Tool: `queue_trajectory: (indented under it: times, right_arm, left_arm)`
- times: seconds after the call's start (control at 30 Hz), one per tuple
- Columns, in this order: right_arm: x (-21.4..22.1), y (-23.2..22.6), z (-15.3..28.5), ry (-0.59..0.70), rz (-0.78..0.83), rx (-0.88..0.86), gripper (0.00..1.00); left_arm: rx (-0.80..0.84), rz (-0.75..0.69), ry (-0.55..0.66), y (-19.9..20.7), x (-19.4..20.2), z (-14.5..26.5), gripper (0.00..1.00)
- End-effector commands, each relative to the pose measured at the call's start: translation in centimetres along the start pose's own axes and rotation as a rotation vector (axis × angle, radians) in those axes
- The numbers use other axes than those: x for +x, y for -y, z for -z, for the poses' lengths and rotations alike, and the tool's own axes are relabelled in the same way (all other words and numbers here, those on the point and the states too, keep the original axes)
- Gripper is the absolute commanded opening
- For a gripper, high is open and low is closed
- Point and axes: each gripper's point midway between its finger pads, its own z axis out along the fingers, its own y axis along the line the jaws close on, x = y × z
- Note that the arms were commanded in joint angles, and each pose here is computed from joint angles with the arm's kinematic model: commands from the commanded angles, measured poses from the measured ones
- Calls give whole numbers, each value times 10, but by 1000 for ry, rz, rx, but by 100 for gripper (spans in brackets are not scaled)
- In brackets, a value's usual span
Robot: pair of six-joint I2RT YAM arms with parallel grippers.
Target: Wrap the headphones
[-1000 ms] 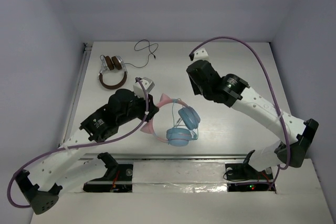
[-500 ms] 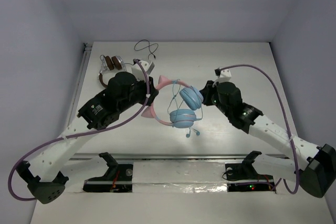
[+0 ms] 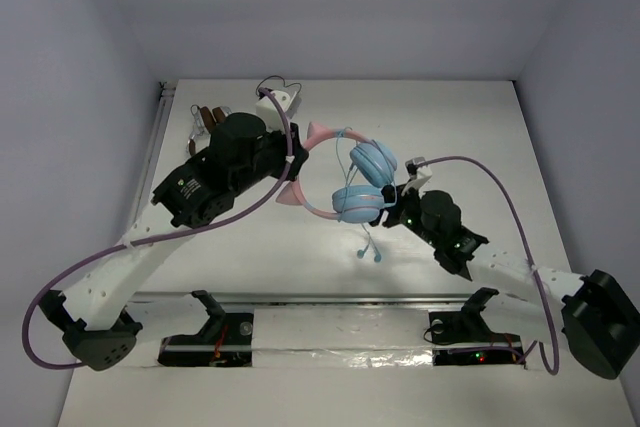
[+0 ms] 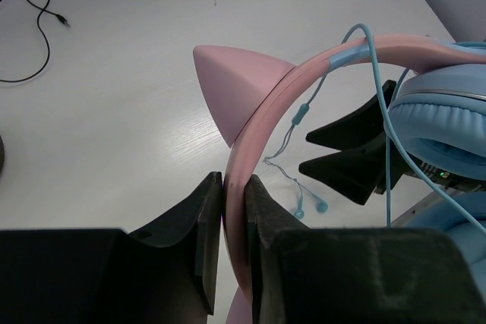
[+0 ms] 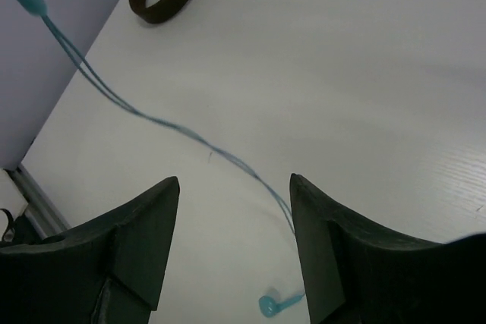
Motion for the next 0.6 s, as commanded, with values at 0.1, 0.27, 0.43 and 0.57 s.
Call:
queue_trajectory:
  times: [0.1,0.27,0.43,0.57]
  right_arm:
    - [20,-3,-14,-17,-61,-59,68]
    - [45,10,-29,-108,-88,3,68]
    - [62,33,-34,-126,-163,115,66]
    - [83,35,-40,-193,-171,105,64]
  left_arm:
    - [47,37,125,14,-42,10,0]
    - [45,37,135,14,-45,13,0]
    - [46,35,141,14,-48,15,0]
    - [44,32,140,14,-48,14,0]
